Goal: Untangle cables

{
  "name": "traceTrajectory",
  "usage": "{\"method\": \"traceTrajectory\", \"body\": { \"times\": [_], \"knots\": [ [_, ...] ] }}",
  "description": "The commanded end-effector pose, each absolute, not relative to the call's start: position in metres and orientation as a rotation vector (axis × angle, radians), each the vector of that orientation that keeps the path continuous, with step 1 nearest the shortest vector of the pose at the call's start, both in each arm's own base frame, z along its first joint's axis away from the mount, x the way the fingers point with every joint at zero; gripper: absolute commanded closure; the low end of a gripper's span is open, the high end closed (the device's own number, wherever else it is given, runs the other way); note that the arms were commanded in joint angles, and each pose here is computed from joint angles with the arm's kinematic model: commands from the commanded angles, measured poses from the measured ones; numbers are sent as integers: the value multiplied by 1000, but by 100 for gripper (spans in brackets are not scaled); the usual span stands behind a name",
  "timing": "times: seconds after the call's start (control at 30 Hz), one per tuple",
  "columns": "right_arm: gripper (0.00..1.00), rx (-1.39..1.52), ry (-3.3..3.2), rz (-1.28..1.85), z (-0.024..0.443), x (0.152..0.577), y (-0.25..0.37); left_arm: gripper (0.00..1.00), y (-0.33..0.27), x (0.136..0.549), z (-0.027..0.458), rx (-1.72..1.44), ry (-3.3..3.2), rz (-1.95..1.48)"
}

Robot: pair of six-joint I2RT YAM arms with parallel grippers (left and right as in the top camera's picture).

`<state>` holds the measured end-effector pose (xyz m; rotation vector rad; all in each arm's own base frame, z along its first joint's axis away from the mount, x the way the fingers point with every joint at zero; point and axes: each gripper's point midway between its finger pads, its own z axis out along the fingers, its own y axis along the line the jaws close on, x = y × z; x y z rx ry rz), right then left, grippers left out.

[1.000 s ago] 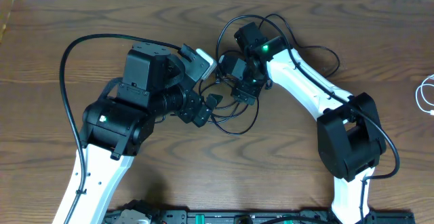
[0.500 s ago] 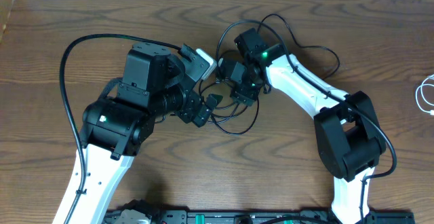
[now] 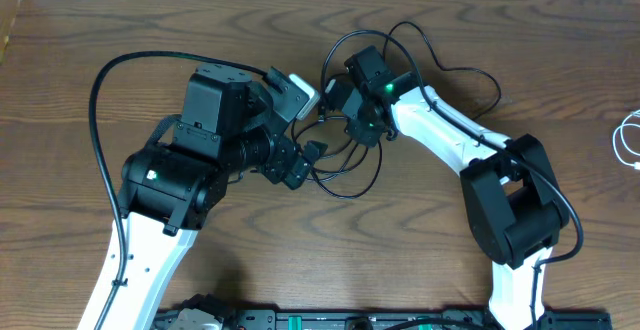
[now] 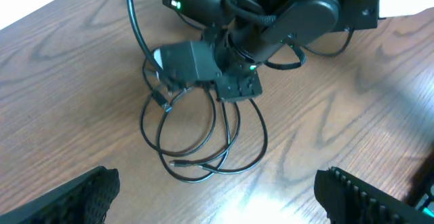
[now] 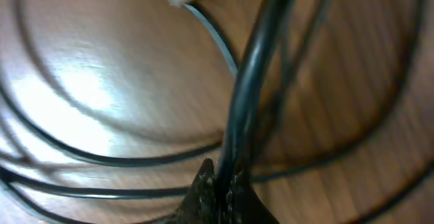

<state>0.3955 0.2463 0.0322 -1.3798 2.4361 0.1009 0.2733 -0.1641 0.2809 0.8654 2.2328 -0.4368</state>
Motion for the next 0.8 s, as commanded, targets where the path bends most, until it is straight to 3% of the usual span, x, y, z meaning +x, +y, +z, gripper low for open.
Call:
{"method": "traceTrajectory", "body": {
  "times": [0.0, 0.23, 0.47, 0.6, 0.77],
  "knots": [
    [99, -1181, 2348, -84, 94, 426, 238, 3, -163, 272, 276, 862, 2255, -441],
    [99, -737, 2061, -298, 239, 466, 199, 3, -162, 273, 275, 866, 2258, -426],
    [99, -269, 1714, -409, 405, 460, 111, 3, -161, 273, 275, 864, 2260, -420],
    [99, -59, 1598, -483, 459, 442, 45, 3, -161, 273, 275, 864, 2260, -420],
    [99, 272, 1512, -546, 488, 415, -43, 4, -161, 273, 275, 864, 2259, -420]
  ]
}}
